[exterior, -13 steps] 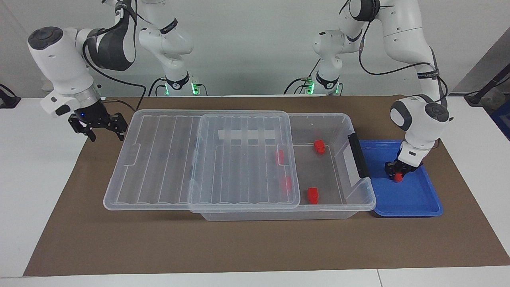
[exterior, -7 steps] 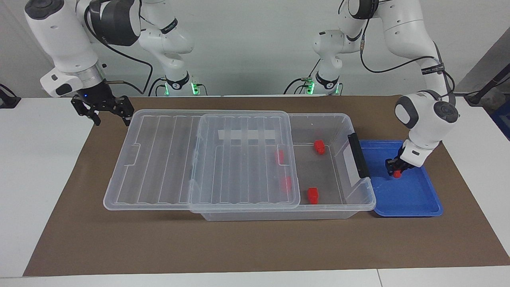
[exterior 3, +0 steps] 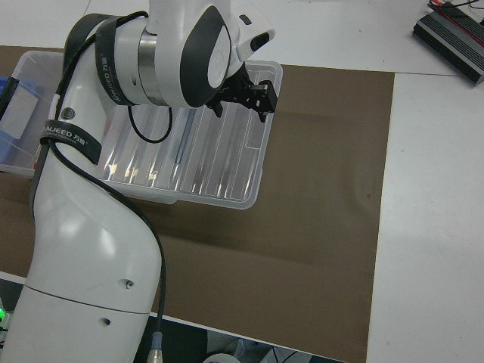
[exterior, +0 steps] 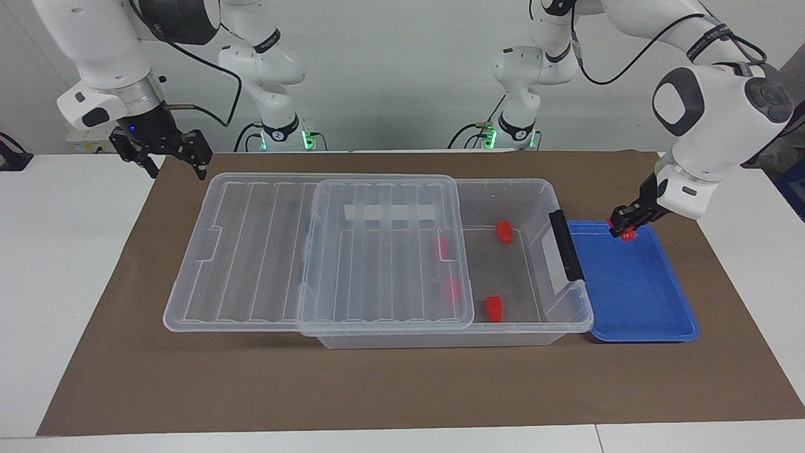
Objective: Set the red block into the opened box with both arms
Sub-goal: 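Carry the red block over the opened box with the left gripper, then lower the red block into the box and open the left gripper, then withdraw the left gripper to the tray while the right gripper reaches the lid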
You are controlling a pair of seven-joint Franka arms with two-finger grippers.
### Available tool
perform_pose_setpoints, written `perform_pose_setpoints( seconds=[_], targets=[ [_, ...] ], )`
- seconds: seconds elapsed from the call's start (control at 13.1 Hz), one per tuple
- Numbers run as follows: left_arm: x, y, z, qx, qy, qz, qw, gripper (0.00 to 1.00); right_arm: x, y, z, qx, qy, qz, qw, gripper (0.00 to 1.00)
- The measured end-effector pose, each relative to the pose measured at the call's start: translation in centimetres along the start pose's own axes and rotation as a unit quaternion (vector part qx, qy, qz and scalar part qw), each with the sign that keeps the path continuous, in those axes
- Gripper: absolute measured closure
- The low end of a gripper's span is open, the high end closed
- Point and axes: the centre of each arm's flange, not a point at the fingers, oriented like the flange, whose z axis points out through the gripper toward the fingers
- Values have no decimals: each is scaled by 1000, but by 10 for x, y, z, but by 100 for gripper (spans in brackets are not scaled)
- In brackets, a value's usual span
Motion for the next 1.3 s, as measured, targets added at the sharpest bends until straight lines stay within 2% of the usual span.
perform_pose_setpoints(
  seconds=[0.23, 0.38, 0.54, 0.76, 0.99, 1.3],
  targets=[
    [-19, 86, 10, -10, 30, -19, 999, 65, 1, 0, 3, 0, -6, 0, 1000, 4],
    [-29, 123, 24, -21, 53, -3, 998, 65, 1, 0, 5, 0, -8, 0, 1000, 0],
    [-38, 146, 56, -26, 69, 4, 997, 65, 1, 0, 6, 0, -10, 0, 1000, 0],
    [-47, 157, 129, -8, 86, 13, 996, 65, 1, 0, 7, 0, -10, 0, 1000, 0],
    [-54, 141, 203, 10, 95, 21, 995, 65, 1, 0, 9, 0, -12, 0, 1000, 0],
    [-65, 129, 235, 17, 92, 24, 995, 65, 3, 6, 15, 0, -5, 5, 1000, 0]
  ],
)
